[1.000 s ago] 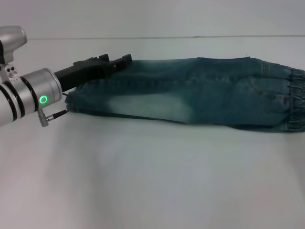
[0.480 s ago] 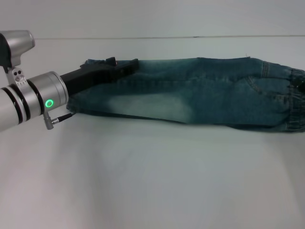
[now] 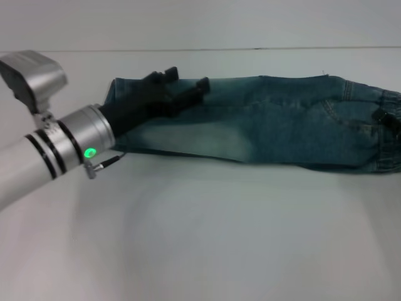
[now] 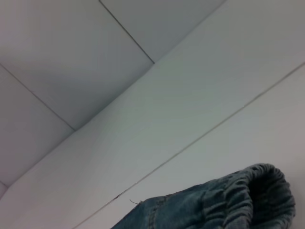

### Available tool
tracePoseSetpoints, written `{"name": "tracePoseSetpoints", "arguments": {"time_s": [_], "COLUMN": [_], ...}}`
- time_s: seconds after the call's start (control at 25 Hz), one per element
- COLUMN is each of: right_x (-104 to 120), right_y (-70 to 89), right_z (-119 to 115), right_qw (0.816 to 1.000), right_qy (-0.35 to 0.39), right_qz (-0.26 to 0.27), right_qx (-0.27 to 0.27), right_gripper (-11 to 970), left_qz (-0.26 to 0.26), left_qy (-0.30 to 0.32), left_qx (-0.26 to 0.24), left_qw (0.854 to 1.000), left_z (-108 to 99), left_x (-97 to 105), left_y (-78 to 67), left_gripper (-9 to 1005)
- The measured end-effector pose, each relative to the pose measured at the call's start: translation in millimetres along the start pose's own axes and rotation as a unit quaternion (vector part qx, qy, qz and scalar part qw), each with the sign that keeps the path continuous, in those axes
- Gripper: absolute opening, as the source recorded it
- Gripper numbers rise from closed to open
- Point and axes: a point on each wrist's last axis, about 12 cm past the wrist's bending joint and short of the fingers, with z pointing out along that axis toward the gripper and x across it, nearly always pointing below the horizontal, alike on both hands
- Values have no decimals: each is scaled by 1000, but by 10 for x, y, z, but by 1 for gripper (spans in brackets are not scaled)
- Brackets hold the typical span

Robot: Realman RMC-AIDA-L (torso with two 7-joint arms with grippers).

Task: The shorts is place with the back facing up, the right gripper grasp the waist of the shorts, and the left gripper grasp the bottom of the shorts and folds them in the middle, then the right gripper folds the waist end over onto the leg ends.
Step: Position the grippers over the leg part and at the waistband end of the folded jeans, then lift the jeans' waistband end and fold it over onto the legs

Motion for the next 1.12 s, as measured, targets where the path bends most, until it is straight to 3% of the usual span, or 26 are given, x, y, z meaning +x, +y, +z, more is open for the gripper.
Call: {"name": "tracePoseSetpoints", "arguments": {"time_s": [0.24,0.36,0.6,0.68,1.0,1.12], "right_x": [-2,8,-11,-33,-200,-246], "right_y": [44,38,-47,-62,8,49], "right_z": [-15,-78,-325,-433,-707,-769], "right_qw": [1000,999,998,997,988,984], "right_qy": [2,0,-6,-15,-35,-34], "right_qz": [-12,-3,21,26,50,58], "right_qx": [-22,-36,-56,-68,-143,-167], "right_gripper": [627,485,236,158,134,134], "left_qz": [26,59,136,154,162,160], "left_qy": [-13,-25,-22,-23,-29,-25], "left_qx": [-21,-32,-61,-73,-87,-81], "left_qw": [999,997,989,985,983,983], "left_z": [108,117,221,255,304,310], "left_x": [173,283,508,545,563,582], "left_y": [-101,-182,-430,-498,-583,-610], "left_gripper": [862,860,725,634,267,203]}}
